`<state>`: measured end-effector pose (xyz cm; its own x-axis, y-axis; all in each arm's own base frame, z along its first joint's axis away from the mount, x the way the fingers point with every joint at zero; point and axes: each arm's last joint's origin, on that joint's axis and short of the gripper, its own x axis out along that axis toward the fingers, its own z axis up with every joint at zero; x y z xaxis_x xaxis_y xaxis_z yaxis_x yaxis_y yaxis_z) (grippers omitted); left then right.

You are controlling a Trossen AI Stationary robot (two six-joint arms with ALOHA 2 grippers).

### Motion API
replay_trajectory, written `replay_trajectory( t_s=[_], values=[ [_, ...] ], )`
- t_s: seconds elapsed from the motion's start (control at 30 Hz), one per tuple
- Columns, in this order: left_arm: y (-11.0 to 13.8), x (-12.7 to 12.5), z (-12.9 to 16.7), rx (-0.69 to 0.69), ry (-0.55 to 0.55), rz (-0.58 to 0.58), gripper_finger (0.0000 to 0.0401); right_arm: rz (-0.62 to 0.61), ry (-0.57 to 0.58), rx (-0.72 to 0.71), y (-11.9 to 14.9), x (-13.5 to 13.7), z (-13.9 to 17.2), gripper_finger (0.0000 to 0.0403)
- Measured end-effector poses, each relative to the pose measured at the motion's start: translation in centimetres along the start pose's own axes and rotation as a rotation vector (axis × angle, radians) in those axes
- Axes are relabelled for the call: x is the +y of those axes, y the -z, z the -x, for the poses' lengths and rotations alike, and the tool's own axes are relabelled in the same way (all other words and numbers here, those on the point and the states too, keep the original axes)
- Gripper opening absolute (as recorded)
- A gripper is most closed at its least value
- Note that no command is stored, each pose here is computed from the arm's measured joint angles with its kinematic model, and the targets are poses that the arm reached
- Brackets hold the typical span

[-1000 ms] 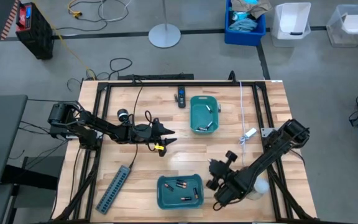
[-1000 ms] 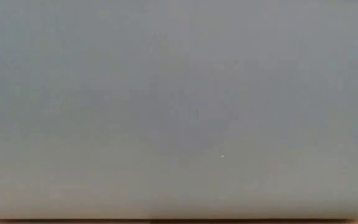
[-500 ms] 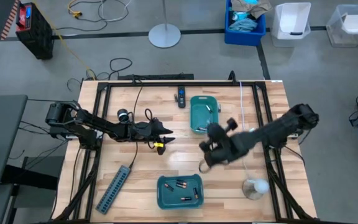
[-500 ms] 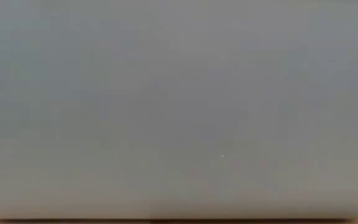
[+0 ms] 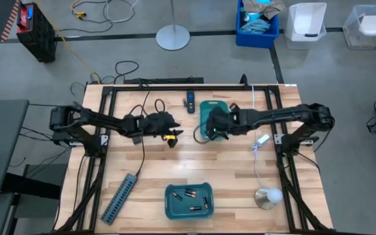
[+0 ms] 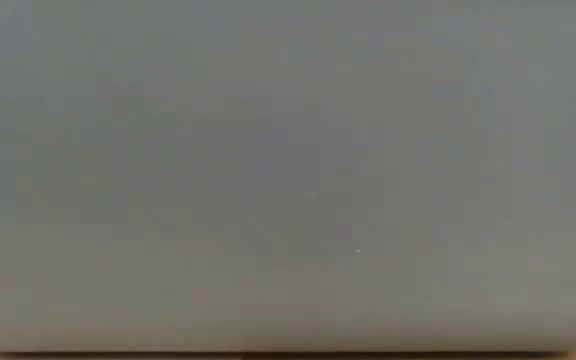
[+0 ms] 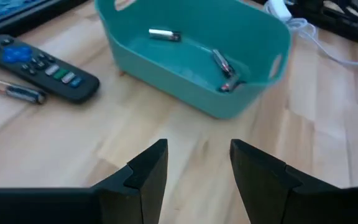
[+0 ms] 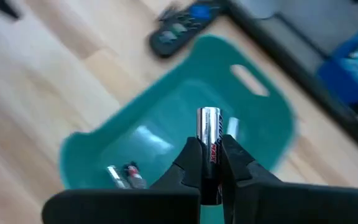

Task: Sort batteries
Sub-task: Put the silver battery into the light blue bin

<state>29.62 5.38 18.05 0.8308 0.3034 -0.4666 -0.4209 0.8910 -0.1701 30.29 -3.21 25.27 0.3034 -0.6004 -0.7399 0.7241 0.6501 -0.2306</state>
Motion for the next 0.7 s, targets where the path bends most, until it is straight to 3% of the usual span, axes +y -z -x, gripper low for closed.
replay_trajectory(
  t_s=[0.1, 0.2, 0.4, 0.7],
  values=[
    [-1.0, 1.3, -0.3, 0.019, -0.035, -0.008, 0.0169, -0.001, -0.085, 0.023, -0.6, -1.0, -1.9, 0.0023],
    [-2.1, 2.9, -0.5, 0.027, -0.083, 0.015, 0.0169, -0.017, -0.085, 0.065, -0.4, -2.4, -3.6, 0.0025],
    [-3.7, 6.4, -0.5, 0.031, -0.186, 0.039, 0.0169, -0.004, -0.177, 0.081, -0.5, -3.2, -4.9, 0.0043],
    [-5.7, 10.5, -0.9, 0.085, -0.149, 0.109, 0.0169, 0.056, -0.197, 0.091, -0.2, -3.2, -5.1, 0.0135]
  ],
)
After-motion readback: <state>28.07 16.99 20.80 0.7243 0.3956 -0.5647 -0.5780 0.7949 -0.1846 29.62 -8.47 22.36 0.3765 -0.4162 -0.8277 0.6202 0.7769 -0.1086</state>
